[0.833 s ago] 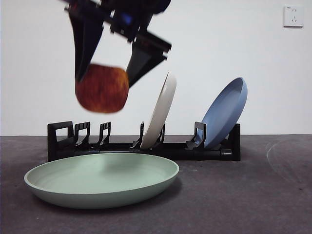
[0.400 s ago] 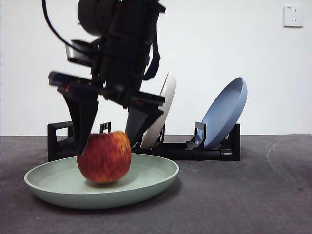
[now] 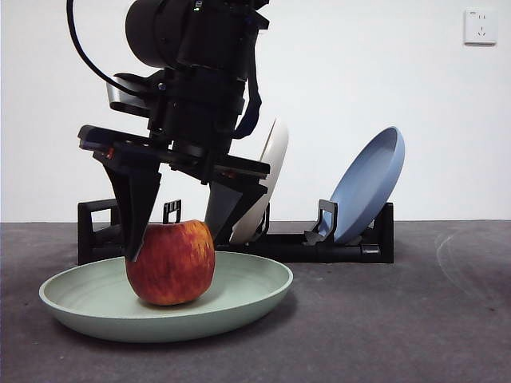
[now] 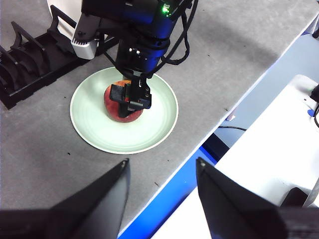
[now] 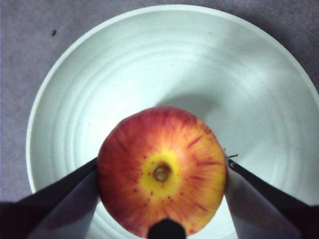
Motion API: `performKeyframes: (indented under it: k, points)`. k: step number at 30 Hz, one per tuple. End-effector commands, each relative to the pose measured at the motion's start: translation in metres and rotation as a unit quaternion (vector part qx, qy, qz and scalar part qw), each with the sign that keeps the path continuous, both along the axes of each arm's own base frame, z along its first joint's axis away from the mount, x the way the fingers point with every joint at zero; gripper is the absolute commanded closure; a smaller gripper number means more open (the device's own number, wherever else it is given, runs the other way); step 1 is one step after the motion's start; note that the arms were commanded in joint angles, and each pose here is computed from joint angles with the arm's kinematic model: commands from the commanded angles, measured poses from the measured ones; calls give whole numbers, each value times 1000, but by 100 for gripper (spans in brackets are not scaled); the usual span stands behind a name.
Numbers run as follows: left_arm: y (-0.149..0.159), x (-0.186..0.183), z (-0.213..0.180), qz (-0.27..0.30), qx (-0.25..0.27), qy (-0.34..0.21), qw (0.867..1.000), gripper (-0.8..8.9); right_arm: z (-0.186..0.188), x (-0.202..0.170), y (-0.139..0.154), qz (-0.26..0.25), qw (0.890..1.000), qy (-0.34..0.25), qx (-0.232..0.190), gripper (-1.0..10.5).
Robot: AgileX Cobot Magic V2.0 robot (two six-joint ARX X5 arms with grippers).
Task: Take the green plate from the plate rack,put the plate on the table,take the apple from the table,put the apple in the plate
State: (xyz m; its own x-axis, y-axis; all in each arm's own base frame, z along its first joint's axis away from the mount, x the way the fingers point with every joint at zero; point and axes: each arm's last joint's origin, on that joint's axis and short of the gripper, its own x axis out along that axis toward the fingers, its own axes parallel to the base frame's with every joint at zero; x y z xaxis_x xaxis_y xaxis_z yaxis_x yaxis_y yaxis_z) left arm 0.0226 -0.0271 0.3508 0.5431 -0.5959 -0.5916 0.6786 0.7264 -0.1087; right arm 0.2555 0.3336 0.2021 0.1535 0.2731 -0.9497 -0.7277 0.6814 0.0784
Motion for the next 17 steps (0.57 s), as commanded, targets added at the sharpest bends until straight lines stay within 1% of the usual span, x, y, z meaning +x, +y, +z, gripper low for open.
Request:
performKeyframes:
  k: [1,8,11,14,17]
  points:
    - [0,0,0,2,-1,2,1000,593,-3,0,1,-2,1000,4,-4,365]
    - [0,0,0,4,-2,5,1000,593,-3,0,1,-6,1000,5,-4,365]
    - [0,0,0,4,-2,4,1000,593,-1,-1,-1,-5,1000,11,-10,366]
    - [0,0,0,4,-3,4,1000,593,8,-3,-5,-3,999,23,-29,366]
    - [-1,1,1,4,-9,-1,1000,593,30,-5,-13,10,998,33,-44,384]
